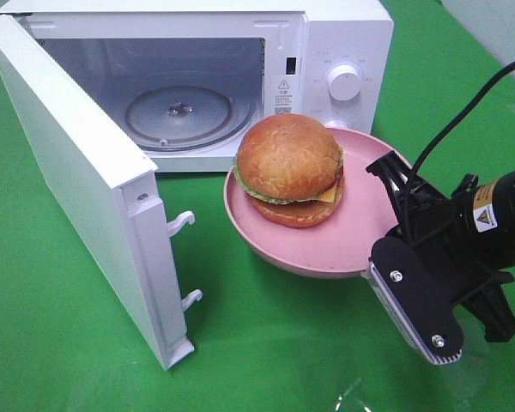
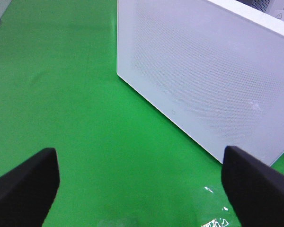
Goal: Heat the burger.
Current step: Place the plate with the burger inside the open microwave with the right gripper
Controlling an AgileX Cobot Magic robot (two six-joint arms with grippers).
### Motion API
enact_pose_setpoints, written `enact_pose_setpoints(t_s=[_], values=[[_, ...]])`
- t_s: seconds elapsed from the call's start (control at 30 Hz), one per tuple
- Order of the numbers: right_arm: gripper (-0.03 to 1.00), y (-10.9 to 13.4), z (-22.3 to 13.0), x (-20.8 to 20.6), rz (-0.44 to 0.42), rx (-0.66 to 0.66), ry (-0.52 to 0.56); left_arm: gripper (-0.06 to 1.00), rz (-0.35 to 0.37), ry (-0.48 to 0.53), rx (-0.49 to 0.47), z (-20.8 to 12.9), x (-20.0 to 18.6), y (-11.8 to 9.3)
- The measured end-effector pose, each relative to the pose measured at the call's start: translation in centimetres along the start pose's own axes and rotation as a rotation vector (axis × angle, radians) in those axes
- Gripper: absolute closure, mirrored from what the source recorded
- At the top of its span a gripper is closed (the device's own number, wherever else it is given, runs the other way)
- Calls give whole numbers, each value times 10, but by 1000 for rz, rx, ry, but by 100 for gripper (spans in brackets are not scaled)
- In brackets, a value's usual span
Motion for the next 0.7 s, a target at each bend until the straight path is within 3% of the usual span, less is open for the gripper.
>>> enact_pose_setpoints(t_s=[0.23, 0.7], values=[[92, 1, -2, -2, 41, 3, 13, 10, 0, 0, 0, 0, 0, 0], [92, -22, 1, -7, 29, 33, 11, 10, 0, 0, 0, 0, 0, 0]])
Point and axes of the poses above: a point on each arm's last joint axis where the gripper is mounted, x pointing out along that axis toward the gripper, y along the wrist's bending axis when the last joint is at zero, z = x × y, the point moved 8 cm from there along x, pointing out along that axis toward the gripper, and after that the axes turned 12 degrees about x, right-handed, at the moved point
